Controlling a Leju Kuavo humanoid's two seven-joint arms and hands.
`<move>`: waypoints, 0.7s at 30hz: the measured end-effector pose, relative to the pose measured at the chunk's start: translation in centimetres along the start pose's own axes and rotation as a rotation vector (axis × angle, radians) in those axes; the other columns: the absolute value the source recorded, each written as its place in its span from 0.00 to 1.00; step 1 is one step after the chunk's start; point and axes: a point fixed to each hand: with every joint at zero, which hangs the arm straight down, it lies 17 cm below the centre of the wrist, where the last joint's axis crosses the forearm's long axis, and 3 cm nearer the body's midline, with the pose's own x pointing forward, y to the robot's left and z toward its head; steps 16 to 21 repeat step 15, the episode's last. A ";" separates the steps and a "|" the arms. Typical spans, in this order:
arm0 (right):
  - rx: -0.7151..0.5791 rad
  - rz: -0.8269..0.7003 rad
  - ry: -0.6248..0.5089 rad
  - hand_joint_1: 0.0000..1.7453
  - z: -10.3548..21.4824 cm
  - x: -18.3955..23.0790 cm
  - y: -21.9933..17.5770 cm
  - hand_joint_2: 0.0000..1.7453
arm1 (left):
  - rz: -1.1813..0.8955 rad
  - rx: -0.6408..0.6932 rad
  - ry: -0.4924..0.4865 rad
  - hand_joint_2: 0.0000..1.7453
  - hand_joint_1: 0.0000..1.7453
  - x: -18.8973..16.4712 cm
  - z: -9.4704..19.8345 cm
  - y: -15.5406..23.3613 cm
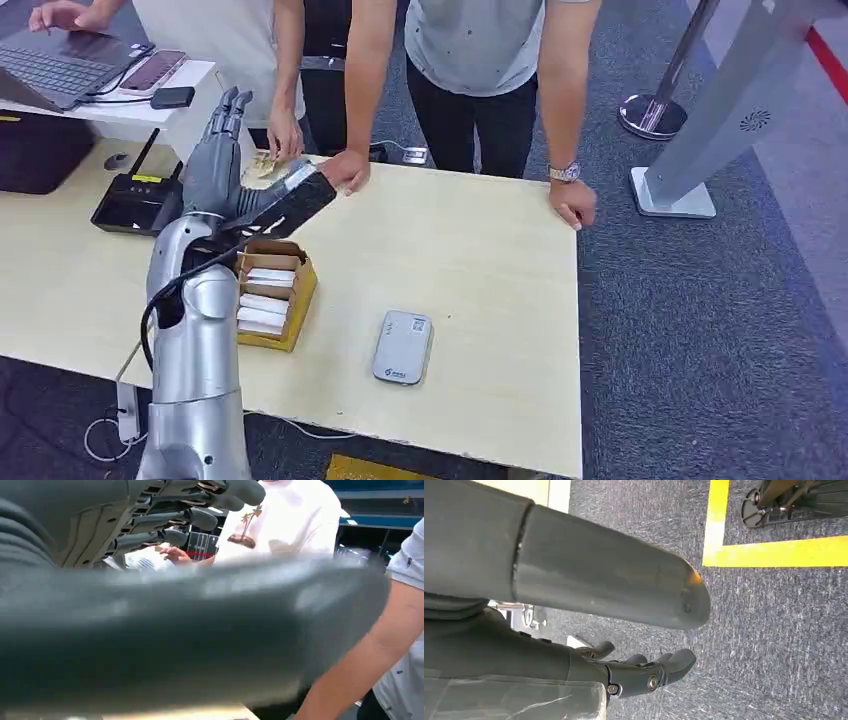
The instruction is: Pass the card to the sensor for recognition and then transmit it.
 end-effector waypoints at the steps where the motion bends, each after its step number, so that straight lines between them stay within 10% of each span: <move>1: 0.000 -0.002 0.001 0.00 0.0 0.0 0.0 0.00 | 0.009 0.004 -0.004 0.00 0.00 0.1 0.1 0.1; 3: -0.003 -0.005 0.004 0.00 0.0 -0.1 -0.1 0.00 | 0.045 0.015 -0.012 0.00 0.00 0.4 0.5 0.4; 4: -0.003 -0.008 0.008 0.00 0.0 -0.2 -0.1 0.00 | 0.075 0.018 -0.016 1.00 0.00 0.6 0.7 0.5; 15: 0.002 -0.042 0.018 0.00 0.0 -0.5 0.0 0.00 | 0.888 -0.237 -0.004 1.00 0.00 3.4 7.9 -4.3; 21: 0.002 -0.042 0.018 0.00 0.0 -0.5 0.0 0.00 | 0.888 -0.237 -0.004 1.00 0.00 3.4 7.9 -4.3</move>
